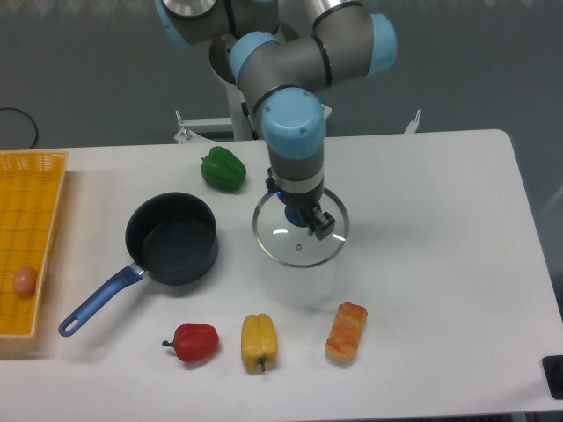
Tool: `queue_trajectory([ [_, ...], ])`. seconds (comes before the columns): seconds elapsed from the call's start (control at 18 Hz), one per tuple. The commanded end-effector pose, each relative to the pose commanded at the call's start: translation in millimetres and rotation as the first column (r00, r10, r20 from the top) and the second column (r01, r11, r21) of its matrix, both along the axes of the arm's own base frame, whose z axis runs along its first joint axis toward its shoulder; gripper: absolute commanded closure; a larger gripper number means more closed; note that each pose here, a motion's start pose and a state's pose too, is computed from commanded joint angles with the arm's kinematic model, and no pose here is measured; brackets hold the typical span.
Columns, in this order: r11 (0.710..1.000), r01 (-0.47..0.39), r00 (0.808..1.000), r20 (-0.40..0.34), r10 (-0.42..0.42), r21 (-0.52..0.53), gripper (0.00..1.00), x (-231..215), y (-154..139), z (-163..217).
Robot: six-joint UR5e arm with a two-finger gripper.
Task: Open the lid
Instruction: 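Carry the glass lid away from the saucepan, beside it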
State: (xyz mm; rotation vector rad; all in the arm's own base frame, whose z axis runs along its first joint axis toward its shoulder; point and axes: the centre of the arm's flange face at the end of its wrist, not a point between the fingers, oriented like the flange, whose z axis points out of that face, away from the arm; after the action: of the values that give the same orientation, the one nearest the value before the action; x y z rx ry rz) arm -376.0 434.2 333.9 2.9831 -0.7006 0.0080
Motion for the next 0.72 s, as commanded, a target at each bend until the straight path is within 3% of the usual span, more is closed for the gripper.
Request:
queue_trajectory([
  [0.72, 1.000, 0.023, 1.000, 0.017, -0.023, -0.006, 0.34, -36.1, -25.7, -14.4],
])
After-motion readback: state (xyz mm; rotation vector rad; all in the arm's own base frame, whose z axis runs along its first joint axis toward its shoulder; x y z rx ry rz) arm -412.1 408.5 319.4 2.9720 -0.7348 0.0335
